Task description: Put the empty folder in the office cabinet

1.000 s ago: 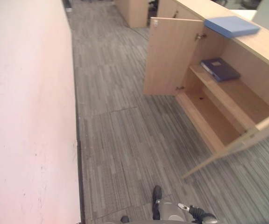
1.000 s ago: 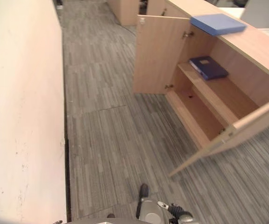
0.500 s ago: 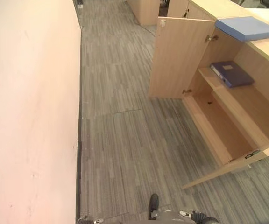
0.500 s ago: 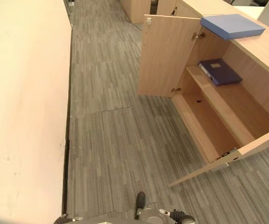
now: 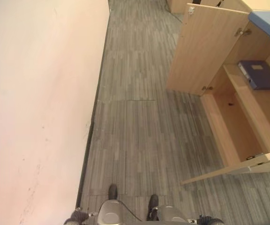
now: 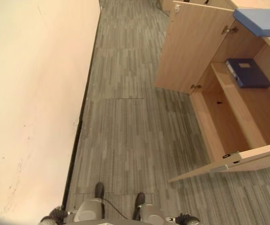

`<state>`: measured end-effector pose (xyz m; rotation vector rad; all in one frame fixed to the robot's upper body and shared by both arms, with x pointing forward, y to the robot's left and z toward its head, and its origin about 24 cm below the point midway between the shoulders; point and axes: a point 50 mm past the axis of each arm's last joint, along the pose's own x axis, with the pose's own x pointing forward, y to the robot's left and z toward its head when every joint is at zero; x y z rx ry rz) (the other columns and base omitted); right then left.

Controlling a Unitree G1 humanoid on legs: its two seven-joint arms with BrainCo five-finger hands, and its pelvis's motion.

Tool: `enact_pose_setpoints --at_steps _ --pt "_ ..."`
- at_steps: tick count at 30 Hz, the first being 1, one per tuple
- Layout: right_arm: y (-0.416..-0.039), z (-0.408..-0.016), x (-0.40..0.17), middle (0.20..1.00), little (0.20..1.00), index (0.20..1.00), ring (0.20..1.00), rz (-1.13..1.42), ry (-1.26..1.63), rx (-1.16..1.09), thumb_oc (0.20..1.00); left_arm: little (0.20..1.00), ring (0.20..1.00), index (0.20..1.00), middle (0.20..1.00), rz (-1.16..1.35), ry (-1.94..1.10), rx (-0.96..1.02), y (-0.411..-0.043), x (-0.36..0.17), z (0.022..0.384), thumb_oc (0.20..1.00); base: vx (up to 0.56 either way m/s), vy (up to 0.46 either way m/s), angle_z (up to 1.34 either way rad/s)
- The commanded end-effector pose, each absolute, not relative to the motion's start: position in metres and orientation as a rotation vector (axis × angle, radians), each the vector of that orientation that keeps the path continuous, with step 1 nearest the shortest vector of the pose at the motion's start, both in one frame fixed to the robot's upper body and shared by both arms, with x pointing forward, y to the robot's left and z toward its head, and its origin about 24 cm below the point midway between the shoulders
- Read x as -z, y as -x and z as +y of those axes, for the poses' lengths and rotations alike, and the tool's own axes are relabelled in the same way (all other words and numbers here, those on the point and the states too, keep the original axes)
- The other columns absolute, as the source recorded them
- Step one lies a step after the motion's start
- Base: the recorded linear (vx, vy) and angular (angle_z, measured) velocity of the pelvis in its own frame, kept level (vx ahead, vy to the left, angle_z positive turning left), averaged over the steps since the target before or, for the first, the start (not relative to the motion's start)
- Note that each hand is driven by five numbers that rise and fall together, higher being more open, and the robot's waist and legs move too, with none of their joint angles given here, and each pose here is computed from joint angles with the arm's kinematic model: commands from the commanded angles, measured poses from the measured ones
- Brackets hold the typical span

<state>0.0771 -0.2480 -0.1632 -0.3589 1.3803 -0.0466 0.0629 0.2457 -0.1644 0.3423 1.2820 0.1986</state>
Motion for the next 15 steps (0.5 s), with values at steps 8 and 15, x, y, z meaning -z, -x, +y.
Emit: enact_pose_setpoints --at_steps 8,15 --pt "-0.059 -0.240 0.168 1.000 1.000 1.000 1.000 1.420 0.333 0.015 1.000 1.000 1.000 1.000 1.000 1.297 -0.301 -0.227 -0.053 0.166 0.246 1.000 0.17 0.241 -0.53" --pt "-0.106 -0.226 0.162 1.000 1.000 1.000 1.000 1.315 0.334 -0.014 1.000 1.000 1.000 1.000 1.000 1.275 -0.349 -0.207 -0.060 0.162 0.253 1.000 0.10 0.165 -0.19"
